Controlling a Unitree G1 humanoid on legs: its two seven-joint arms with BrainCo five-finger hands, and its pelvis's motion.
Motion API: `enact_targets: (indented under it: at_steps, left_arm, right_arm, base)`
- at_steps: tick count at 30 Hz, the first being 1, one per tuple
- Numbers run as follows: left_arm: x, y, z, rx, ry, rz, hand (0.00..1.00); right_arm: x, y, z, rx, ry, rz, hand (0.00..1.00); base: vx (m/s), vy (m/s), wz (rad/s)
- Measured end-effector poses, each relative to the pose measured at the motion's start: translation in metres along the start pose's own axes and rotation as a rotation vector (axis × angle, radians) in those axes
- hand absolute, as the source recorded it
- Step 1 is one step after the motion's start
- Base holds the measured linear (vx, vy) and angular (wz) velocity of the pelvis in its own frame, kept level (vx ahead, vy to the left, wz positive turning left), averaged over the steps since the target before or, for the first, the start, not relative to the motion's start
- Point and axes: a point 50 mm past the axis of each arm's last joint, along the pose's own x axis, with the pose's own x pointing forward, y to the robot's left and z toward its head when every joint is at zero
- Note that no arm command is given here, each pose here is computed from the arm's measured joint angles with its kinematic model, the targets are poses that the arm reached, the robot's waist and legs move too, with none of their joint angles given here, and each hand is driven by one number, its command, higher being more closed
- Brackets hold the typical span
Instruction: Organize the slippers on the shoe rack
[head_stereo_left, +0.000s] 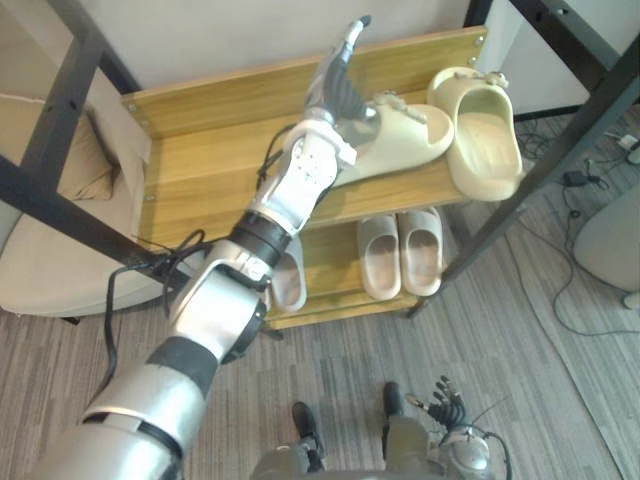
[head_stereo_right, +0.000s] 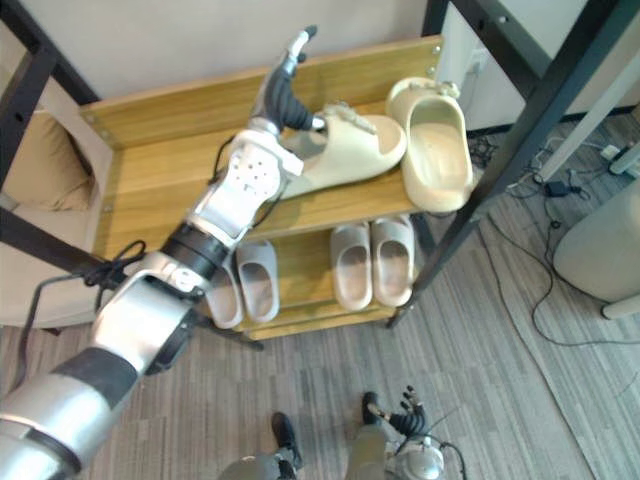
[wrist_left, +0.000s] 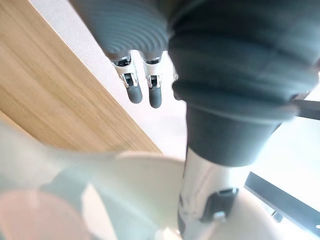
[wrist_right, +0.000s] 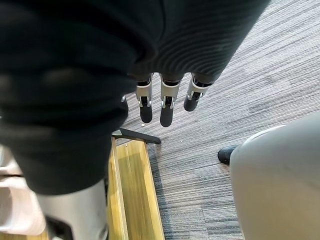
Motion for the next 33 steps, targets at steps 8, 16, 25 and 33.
enact_targets:
  at_steps: [8, 16, 25, 33]
  left_arm:
    - [0.000, 0.000, -0.002, 0.003, 0.009, -0.002, 0.00]
    - [0.000, 0.003, -0.008, -0.002, 0.037, 0.011, 0.00]
    - [0.000, 0.007, -0.011, -0.006, 0.051, 0.028, 0.00]
    - [-0.003, 0.012, -0.021, 0.017, 0.073, 0.040, 0.00]
  right_arm:
    - [-0.002, -0.001, -0.003, -0.001, 0.009, -0.004, 0.00]
    - [-0.002, -0.001, -0.004, -0.002, 0.009, -0.003, 0.00]
    - [-0.002, -0.001, -0.004, -0.002, 0.010, -0.003, 0.00]
    - [-0.003, -0.002, -0.006, -0.004, 0.016, -0.005, 0.00]
  base:
    - [0.00, 0.000, 0.00]
    - [0.00, 0.000, 0.00]
    - [0.00, 0.000, 0.00]
    - [0.00, 0.000, 0.00]
